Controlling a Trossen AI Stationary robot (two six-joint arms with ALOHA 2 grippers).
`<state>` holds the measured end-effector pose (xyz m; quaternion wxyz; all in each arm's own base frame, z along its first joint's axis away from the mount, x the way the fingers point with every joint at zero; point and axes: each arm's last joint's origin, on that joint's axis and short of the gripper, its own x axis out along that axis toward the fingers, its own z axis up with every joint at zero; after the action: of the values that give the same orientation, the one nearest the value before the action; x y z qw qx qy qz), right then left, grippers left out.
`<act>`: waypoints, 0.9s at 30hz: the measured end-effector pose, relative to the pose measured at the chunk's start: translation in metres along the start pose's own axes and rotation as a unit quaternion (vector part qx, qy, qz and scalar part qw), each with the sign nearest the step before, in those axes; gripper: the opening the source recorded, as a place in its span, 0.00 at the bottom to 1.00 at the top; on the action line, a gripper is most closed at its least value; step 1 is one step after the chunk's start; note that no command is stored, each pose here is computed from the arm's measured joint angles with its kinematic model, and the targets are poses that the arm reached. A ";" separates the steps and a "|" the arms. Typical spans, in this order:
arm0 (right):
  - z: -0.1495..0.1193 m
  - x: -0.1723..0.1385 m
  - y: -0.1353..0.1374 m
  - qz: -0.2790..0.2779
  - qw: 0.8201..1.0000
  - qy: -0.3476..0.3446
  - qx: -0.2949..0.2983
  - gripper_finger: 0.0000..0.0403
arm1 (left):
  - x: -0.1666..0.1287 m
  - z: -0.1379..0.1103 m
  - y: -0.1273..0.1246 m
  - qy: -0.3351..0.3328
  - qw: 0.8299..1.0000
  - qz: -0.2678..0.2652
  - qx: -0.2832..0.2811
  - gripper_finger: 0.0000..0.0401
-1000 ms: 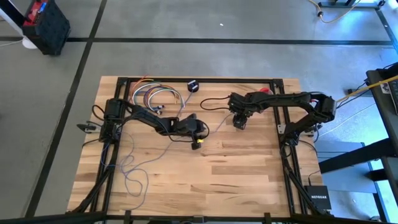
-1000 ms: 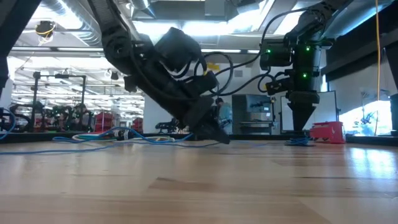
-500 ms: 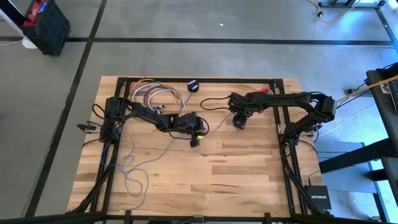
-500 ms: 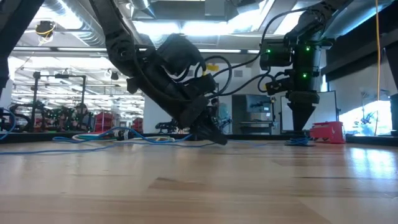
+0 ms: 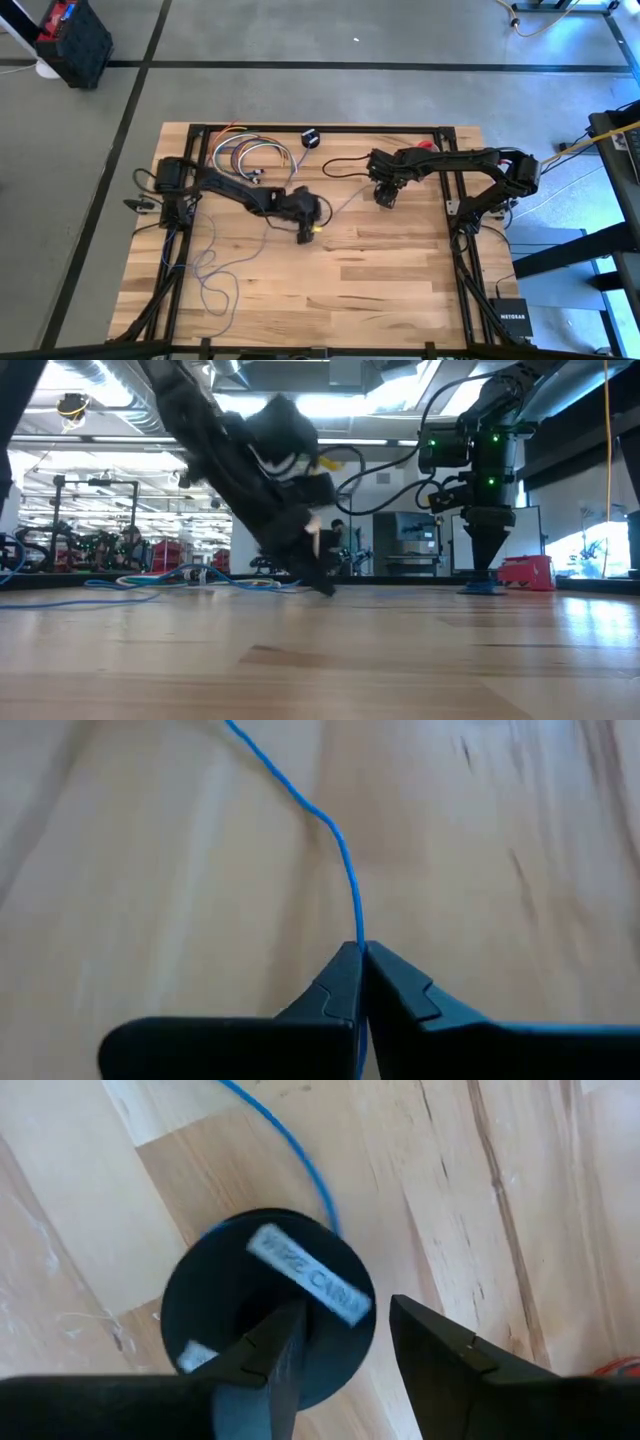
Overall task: Coil cords
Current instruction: Uncoil the blue wire from the black spool
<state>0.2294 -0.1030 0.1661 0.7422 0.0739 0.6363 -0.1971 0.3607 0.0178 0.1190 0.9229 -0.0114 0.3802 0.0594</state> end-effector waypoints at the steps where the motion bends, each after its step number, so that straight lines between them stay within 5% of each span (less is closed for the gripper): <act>1: 0.000 0.000 0.000 0.000 1.000 0.000 0.000 0.38 | -0.006 -0.001 -0.006 0.019 1.000 0.007 0.005 0.01; 7: -0.001 0.000 0.000 0.000 1.000 0.003 -0.001 0.38 | -0.060 -0.017 -0.047 0.154 0.986 0.054 0.023 0.01; 15: -0.001 0.000 0.000 0.001 1.000 0.004 -0.001 0.38 | -0.143 -0.081 -0.104 0.328 0.933 0.144 -0.014 0.01; 22: 0.000 0.000 0.000 0.000 1.000 0.000 0.000 0.38 | -0.195 -0.155 -0.135 0.363 0.914 0.170 -0.068 0.01; 27: 0.000 0.000 0.000 0.000 1.000 -0.002 0.000 0.38 | -0.204 -0.171 -0.140 0.347 0.914 0.188 -0.100 0.01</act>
<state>0.2298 -0.1032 0.1662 0.7436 0.0736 0.6345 -0.1975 0.1138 -0.1530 0.1375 0.6990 -0.0522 0.6635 0.2618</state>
